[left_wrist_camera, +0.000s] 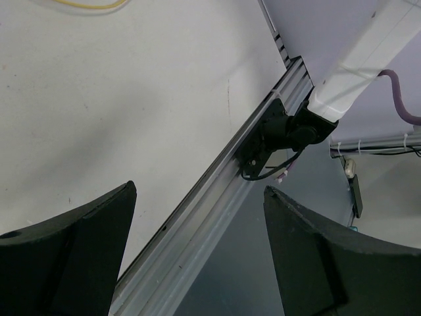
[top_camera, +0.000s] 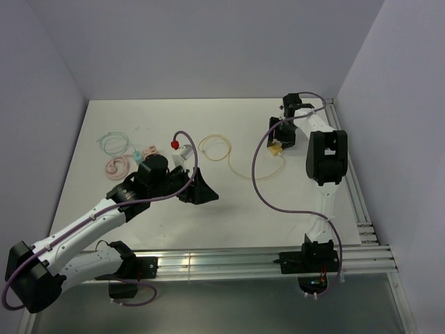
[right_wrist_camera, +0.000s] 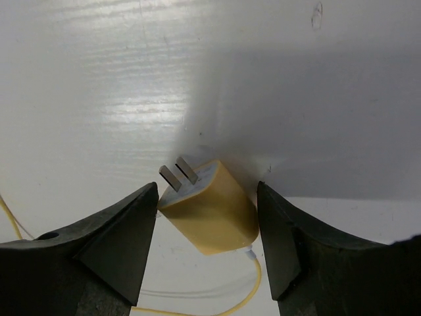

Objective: Insert the plug

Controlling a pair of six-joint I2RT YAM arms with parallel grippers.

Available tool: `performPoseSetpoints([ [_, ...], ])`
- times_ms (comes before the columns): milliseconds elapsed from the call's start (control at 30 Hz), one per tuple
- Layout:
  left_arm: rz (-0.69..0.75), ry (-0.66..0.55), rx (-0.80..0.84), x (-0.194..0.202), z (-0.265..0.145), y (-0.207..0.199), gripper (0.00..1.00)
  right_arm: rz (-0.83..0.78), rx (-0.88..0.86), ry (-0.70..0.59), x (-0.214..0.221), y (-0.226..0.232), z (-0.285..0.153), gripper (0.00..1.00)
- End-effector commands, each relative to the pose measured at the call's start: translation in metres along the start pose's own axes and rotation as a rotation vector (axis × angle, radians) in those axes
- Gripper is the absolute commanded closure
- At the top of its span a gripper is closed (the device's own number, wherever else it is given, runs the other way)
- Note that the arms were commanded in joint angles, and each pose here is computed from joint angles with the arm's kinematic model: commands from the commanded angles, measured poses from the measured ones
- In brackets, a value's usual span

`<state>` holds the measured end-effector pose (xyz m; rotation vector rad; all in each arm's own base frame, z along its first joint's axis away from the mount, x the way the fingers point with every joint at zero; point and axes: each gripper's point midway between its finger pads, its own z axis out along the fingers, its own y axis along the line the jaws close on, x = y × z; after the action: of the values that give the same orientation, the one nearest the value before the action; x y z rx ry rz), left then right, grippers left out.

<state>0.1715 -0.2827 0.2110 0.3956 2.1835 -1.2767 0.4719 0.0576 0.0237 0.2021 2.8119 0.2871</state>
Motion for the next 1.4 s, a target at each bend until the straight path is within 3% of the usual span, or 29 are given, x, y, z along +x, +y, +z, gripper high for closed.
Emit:
performPoseSetpoints([
  [0, 0.012, -0.017, 0.055, -0.004, -0.002, -0.013, 0.17, -0.023, 0.022, -0.062, -0.007, 0.003, -0.023, 0.31],
  [333, 0.014, -0.022, 0.049, -0.004, -0.005, -0.014, 0.17, -0.050, 0.039, -0.032, 0.005, 0.005, -0.017, 0.35],
  [700, 0.004, -0.026, 0.053, 0.000, -0.008, -0.012, 0.17, -0.046, -0.059, -0.021, 0.013, 0.024, -0.019, 0.19],
  [1367, -0.004, -0.038, 0.056, 0.006, -0.016, -0.013, 0.17, -0.077, 0.105, -0.014, 0.041, 0.009, -0.020, 0.21],
])
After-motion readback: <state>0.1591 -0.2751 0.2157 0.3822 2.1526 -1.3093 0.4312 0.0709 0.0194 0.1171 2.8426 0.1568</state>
